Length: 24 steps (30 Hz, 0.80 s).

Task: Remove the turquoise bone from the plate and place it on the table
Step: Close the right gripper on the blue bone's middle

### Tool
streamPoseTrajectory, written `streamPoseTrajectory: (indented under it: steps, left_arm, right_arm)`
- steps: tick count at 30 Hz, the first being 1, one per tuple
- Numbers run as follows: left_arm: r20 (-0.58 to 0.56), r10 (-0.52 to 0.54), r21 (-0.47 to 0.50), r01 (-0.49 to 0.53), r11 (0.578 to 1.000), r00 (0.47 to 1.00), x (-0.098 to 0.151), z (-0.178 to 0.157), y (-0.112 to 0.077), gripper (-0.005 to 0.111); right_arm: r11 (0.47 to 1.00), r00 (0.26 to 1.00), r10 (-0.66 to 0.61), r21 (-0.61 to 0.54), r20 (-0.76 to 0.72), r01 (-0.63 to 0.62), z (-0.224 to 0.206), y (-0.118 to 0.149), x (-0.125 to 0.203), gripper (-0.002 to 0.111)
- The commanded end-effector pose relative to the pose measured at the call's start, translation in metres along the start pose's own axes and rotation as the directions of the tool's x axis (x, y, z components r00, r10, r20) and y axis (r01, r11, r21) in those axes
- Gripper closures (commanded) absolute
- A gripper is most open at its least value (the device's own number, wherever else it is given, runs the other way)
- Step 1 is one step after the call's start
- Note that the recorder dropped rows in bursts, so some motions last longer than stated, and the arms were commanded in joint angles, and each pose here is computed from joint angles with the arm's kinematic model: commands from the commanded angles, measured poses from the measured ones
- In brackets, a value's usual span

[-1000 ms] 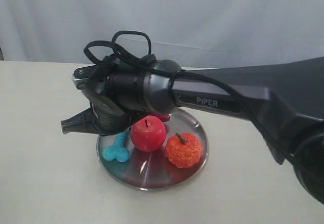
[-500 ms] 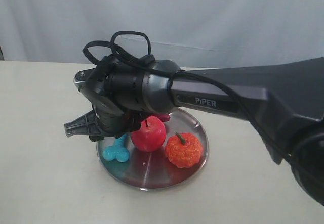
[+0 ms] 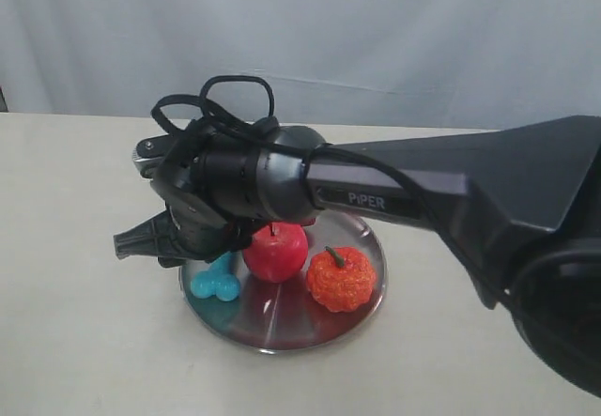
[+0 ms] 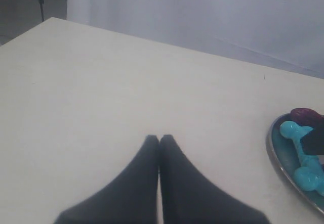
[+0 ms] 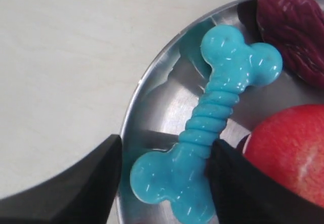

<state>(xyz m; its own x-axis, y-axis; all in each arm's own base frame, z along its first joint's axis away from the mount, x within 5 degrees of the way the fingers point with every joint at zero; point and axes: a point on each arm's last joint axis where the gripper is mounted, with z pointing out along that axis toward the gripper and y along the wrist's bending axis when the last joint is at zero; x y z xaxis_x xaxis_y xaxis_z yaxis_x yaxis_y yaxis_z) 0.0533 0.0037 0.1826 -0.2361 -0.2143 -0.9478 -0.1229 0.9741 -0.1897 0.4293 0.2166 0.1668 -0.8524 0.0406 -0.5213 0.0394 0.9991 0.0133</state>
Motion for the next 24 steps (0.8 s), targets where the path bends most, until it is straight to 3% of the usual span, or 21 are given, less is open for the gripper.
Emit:
streamPoseTrajectory:
  steps: [1, 11, 24]
  left_arm:
    - [0.004, -0.002, 0.000, 0.002, 1.000, 1.000, 0.000, 0.000, 0.000, 0.107]
    - [0.004, -0.002, 0.000, 0.002, 1.000, 1.000, 0.000, 0.000, 0.000, 0.107]
    - [0.004, -0.002, 0.000, 0.002, 1.000, 1.000, 0.000, 0.000, 0.000, 0.107]
  right_arm:
    - [1.000, 1.000, 0.004, 0.025, 0.004, -0.005, 0.013, -0.003, 0.002, 0.058]
    - [0.998, 0.999, 0.049, 0.049, -0.007, -0.049, 0.027, -0.016, 0.001, 0.058]
    - [0.998, 0.999, 0.042, 0.048, -0.017, -0.042, 0.052, -0.014, 0.012, 0.058]
